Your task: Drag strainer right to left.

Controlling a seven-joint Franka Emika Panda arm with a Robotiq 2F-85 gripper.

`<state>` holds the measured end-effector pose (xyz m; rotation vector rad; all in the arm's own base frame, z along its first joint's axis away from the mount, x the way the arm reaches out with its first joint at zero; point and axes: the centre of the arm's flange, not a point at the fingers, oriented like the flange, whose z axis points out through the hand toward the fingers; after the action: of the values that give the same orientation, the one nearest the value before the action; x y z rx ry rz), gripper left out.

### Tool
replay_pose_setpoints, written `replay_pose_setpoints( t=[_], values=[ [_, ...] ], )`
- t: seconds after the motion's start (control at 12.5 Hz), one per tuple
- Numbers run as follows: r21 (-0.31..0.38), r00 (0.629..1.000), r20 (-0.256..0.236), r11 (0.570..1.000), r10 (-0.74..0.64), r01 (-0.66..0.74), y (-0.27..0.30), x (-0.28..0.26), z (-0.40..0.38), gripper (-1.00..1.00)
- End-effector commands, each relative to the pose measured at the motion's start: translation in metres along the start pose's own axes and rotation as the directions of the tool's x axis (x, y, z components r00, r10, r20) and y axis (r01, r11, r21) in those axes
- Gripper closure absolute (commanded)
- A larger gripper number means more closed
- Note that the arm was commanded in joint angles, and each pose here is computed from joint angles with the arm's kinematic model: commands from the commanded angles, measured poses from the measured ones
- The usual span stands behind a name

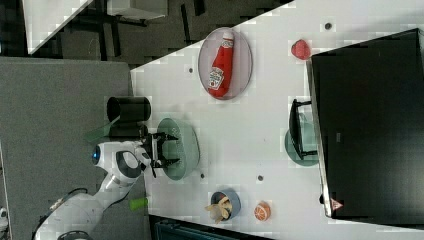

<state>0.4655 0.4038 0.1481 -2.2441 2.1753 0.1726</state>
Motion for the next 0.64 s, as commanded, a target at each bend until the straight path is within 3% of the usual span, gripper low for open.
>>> replay_pose_setpoints(
  t=[0.08,0.4,0.64],
  values=[
    [0.023,0.991,-0.023,0.991,-0.133,0.133,-0.022,0.015,-0.083,-1.00],
    [-0.027,0.930,-0.088,0.934,-0.358,0.357,-0.032,0.070,-0.202,-1.00],
    [-0.011,0.916,-0.107,0.922,-0.387,0.388,-0.035,0.134,-0.293,-1.00]
  ],
)
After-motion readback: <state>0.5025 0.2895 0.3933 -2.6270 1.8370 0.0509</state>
